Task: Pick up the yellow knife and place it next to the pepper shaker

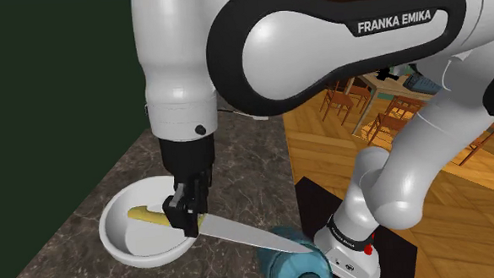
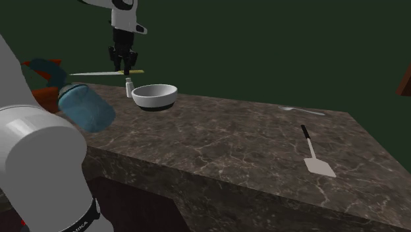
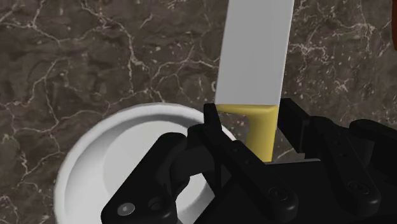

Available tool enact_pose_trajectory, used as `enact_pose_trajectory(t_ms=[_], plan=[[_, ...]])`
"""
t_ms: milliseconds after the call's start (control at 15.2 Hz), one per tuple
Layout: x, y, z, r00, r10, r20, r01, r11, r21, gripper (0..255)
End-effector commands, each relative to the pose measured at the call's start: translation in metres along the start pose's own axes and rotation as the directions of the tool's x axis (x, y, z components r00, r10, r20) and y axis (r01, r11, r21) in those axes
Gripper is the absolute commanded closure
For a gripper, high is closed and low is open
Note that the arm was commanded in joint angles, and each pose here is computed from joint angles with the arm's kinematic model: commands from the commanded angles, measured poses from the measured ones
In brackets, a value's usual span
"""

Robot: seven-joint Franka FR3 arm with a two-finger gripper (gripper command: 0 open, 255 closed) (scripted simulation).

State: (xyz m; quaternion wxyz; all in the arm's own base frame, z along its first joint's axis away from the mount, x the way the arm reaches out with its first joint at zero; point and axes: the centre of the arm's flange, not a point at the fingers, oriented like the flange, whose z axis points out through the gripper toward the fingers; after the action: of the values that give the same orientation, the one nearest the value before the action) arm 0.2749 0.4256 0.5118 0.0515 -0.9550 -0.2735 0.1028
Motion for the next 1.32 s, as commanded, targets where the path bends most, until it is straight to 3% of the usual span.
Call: enact_pose_trajectory(t_ms=[0, 462, 1254], plan=[[0.000, -0.027, 0.004, 1.000, 0.002, 0.000, -0.002, 1.000, 0.001, 255], [0.001, -0.120, 0.018, 1.000, 0.002, 0.000, -0.002, 1.000, 0.001, 255], [0.011, -0.110, 0.080, 1.000, 0.002, 0.000, -0.002, 1.000, 0.001, 255]])
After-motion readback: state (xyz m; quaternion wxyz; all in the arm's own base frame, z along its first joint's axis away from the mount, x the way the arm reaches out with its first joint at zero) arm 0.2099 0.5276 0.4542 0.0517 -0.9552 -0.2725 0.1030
